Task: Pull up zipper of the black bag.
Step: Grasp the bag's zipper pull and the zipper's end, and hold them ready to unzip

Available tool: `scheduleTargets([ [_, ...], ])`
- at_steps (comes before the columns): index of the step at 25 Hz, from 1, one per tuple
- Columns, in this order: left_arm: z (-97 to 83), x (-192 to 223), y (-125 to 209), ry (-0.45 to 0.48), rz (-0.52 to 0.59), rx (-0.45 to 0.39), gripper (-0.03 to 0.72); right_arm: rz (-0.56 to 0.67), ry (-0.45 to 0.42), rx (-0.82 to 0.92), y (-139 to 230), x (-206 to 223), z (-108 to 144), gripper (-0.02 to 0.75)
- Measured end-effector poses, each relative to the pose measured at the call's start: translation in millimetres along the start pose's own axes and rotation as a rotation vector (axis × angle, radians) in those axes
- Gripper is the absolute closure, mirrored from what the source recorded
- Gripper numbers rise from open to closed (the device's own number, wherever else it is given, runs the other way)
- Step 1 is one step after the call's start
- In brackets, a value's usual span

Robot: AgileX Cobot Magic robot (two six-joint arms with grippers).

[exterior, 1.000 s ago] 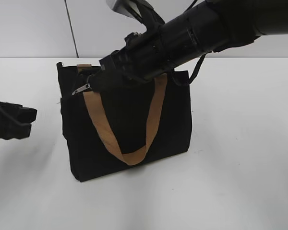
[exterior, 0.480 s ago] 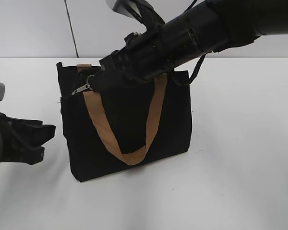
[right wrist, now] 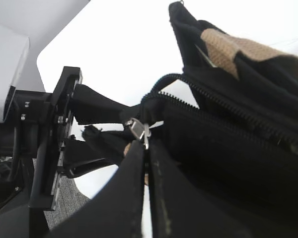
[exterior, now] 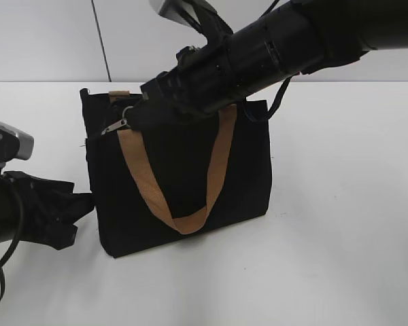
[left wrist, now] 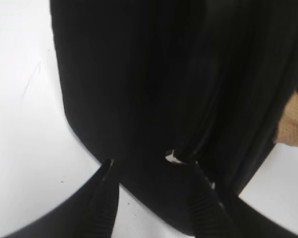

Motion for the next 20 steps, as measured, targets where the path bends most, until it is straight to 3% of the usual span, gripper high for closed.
scheduleTargets([
  [9,-5.0,3.6,1.5,0.052,-0.005,0.090,0.340,0.000,0.000,0.000,0.0,0.0,0.0,0.738],
  [20,-7.2,17.4,-1.4,0.087,-0.124,0.077,0.340,0.001,-0.002,0.000,0.1,0.0,0.2,0.738],
])
Point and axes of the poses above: a point on each arm's last joint axis where the gripper is mounted, x pointing out along that axis toward the gripper, z along the wrist's bending axis when the last joint is at zero, y = z × x, the point moved 1 cm from there along x, pointing out along that axis toward the gripper, and after that the axes turned 8 degrees about -x, right-handed, at the moved point
